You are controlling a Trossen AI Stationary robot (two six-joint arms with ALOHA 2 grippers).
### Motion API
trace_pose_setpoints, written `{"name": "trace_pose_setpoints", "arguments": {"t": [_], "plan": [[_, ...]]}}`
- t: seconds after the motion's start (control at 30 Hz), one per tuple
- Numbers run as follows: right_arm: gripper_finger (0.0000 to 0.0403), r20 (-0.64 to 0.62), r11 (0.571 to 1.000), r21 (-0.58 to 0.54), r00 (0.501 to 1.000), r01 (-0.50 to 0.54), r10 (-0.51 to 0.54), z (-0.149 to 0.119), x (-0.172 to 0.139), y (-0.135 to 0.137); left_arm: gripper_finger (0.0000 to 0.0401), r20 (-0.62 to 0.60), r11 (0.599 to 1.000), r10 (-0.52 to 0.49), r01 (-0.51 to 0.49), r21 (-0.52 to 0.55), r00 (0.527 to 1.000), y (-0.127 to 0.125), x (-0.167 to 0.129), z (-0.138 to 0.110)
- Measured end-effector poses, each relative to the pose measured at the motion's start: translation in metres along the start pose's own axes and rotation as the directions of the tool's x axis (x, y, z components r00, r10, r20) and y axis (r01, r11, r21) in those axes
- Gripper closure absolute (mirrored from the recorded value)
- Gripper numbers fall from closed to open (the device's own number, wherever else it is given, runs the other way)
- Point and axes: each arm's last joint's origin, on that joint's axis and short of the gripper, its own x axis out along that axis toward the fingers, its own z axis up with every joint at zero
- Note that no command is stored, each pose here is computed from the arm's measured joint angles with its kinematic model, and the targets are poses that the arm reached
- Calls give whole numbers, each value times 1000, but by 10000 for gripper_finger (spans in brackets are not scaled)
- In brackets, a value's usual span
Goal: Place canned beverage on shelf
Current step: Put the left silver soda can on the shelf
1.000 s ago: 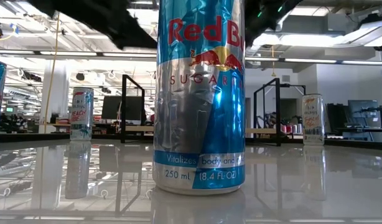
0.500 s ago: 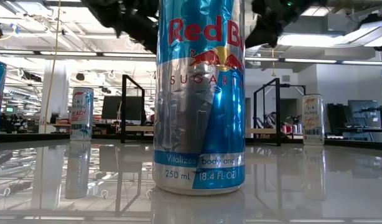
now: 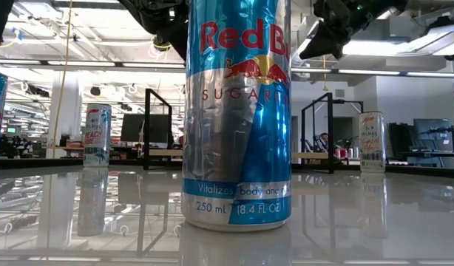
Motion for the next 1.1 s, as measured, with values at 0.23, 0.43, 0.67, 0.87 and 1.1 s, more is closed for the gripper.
{"name": "trace_pose_setpoints", "arguments": {"t": [0.23,0.43,0.67,0.87,1.1], "plan": [[380,16,1000,24,1000,-2,1,2,2,0,401,-46,999,30,-31,-14,999,18,8,-4],[374,26,1000,16,1000,-18,17,3,2,4,401,-61,997,61,-64,-47,996,32,14,-6],[380,25,1000,18,1000,-19,19,3,2,3,401,-98,993,99,-105,-62,990,45,19,-10],[375,16,999,36,1000,-22,21,2,2,4,401,-115,989,118,-127,-70,986,55,22,-12],[379,17,999,36,1000,-22,21,2,2,4,401,-127,983,151,-163,-89,980,69,27,-14]]}}
